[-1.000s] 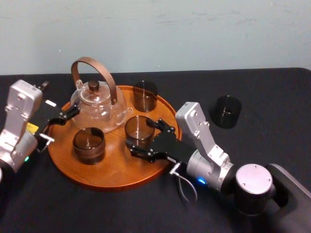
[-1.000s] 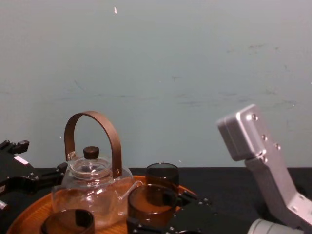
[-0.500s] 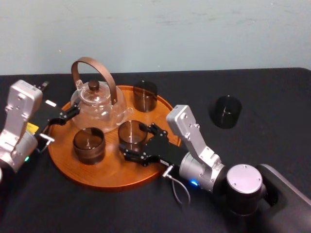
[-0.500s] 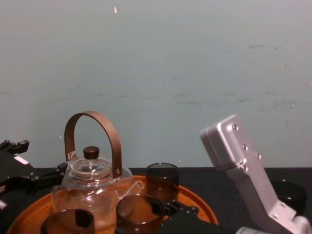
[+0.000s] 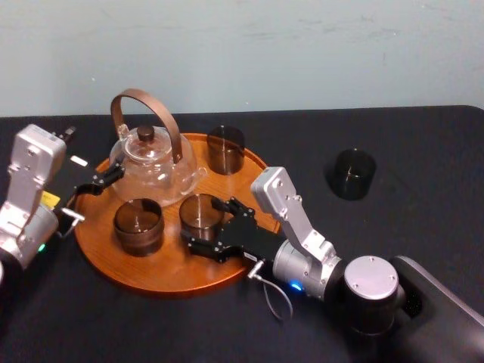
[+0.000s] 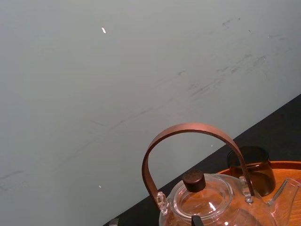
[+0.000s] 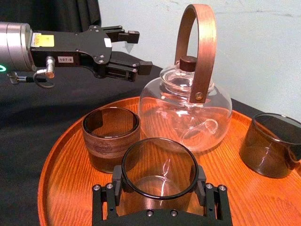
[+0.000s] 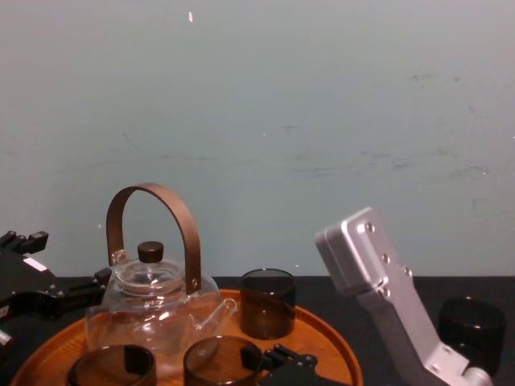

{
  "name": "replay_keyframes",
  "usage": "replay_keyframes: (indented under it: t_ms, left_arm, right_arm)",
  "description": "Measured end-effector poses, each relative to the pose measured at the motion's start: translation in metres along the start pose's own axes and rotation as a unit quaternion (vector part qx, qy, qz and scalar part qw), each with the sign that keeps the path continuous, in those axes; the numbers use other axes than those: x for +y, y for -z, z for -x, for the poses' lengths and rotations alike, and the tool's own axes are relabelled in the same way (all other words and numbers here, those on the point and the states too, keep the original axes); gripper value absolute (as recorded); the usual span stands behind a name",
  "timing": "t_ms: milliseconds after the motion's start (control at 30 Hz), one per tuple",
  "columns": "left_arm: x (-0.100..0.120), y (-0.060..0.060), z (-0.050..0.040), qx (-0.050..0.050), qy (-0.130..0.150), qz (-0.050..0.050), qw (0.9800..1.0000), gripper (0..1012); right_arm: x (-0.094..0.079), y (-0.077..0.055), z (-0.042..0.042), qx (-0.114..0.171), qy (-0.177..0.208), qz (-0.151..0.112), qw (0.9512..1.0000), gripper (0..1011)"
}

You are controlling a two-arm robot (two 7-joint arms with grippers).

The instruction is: Pick up the glass from the table and place it on the tray.

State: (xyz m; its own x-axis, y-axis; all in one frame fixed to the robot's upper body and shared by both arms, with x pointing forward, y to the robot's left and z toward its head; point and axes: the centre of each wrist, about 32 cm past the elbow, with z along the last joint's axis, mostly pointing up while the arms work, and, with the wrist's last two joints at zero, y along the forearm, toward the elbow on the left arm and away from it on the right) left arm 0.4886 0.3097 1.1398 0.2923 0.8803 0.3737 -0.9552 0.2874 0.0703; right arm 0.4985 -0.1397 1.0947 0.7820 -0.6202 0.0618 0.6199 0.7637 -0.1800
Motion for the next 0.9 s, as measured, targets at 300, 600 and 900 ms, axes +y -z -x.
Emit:
replay_keyframes:
  t_ms: [300, 600, 900]
  left_arm:
    - [0.0000, 0.0000, 0.0000, 0.000, 0.000, 0.000, 1.0000, 1001]
    - [0.0000, 0.0000, 0.0000, 0.000, 0.000, 0.000, 1.0000, 1001]
    - [0.0000, 0.0000, 0.0000, 0.000, 0.000, 0.000, 1.0000, 1001]
  right_arm:
    - [0.0045, 0.0032, 0.0006, 0.003, -0.007, 0.003, 1.0000, 905]
    - [0.0062, 0.0039, 0.0016, 0.006, -0.008, 0.007, 0.9999, 905]
    - [0.0060, 0.0039, 0.0014, 0.005, -0.008, 0.007, 0.9999, 940]
